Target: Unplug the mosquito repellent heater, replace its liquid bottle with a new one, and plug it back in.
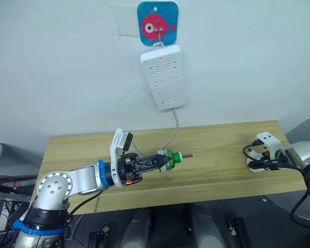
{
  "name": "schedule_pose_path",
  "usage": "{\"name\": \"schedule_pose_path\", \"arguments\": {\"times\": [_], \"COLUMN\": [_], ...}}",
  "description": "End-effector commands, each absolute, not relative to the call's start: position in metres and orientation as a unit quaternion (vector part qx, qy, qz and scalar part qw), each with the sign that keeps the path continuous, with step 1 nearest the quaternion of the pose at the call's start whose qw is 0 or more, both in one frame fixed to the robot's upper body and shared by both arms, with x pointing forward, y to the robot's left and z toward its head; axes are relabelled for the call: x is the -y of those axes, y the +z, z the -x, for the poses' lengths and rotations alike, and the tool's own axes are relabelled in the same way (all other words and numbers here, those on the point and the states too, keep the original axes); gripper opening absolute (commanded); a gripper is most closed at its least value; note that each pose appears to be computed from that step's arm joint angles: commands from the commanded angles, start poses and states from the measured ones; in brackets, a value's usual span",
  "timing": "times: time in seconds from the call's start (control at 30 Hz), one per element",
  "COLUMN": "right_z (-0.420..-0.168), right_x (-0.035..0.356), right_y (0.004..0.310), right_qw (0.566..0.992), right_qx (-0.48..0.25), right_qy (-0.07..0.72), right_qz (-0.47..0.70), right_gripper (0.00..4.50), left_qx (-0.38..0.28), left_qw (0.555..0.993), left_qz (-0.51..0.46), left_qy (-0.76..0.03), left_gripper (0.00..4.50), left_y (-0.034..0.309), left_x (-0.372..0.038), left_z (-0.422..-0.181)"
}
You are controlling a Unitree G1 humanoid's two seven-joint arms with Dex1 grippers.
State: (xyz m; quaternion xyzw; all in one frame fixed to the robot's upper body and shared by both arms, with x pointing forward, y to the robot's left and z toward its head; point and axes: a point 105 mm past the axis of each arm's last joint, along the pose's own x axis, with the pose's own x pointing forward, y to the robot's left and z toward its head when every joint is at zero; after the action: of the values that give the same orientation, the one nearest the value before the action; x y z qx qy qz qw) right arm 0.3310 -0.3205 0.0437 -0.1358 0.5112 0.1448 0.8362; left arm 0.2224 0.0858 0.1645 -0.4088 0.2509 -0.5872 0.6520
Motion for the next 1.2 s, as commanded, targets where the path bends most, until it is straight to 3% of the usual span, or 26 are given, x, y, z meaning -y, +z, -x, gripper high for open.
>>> {"name": "schedule_pose_path", "arguments": {"times": [0.03, 0.17, 0.27, 0.33, 0.57, 0.67, 0.8, 1.0, 1.1, 1.2], "right_z": [-0.336, -0.338, -0.341, -0.341, -0.319, -0.302, -0.284, -0.261, -0.252, -0.248], "right_x": [0.329, 0.327, 0.326, 0.326, 0.341, 0.338, 0.281, 0.211, 0.169, 0.143], "right_y": [0.049, 0.047, 0.053, 0.056, 0.101, 0.123, 0.153, 0.169, 0.191, 0.197], "right_qw": [0.841, 0.84, 0.844, 0.845, 0.859, 0.868, 0.876, 0.864, 0.852, 0.826], "right_qx": [-0.509, -0.513, -0.507, -0.506, -0.491, -0.477, -0.404, -0.186, -0.101, -0.1], "right_qy": [0.131, 0.134, 0.139, 0.142, 0.14, 0.138, 0.219, 0.341, 0.309, 0.257], "right_qz": [0.129, 0.118, 0.105, 0.099, 0.047, 0.029, -0.146, -0.319, -0.41, -0.492], "right_gripper": [3.02, 3.02, 4.11, 4.47, 4.47, 4.47, 4.47, 4.47, 4.47, 4.47], "left_qx": [-0.237, -0.238, -0.24, -0.24, -0.229, -0.2, -0.094, 0.069, 0.119, 0.155], "left_qw": [0.648, 0.648, 0.65, 0.65, 0.655, 0.683, 0.771, 0.807, 0.812, 0.815], "left_qz": [0.404, 0.403, 0.403, 0.403, 0.397, 0.358, 0.211, 0.039, 0.001, -0.021], "left_qy": [-0.601, -0.6, -0.598, -0.598, -0.6, -0.604, -0.593, -0.585, -0.572, -0.558], "left_gripper": [2.28, 2.28, 2.28, 2.28, 2.28, 2.28, 2.28, 2.28, 2.28, 2.28], "left_y": [0.174, 0.173, 0.172, 0.172, 0.174, 0.176, 0.175, 0.176, 0.178, 0.184], "left_x": [-0.086, -0.087, -0.089, -0.09, -0.091, -0.087, -0.069, -0.047, -0.043, -0.037], "left_z": [-0.215, -0.214, -0.213, -0.213, -0.218, -0.224, -0.24, -0.249, -0.254, -0.26]}}
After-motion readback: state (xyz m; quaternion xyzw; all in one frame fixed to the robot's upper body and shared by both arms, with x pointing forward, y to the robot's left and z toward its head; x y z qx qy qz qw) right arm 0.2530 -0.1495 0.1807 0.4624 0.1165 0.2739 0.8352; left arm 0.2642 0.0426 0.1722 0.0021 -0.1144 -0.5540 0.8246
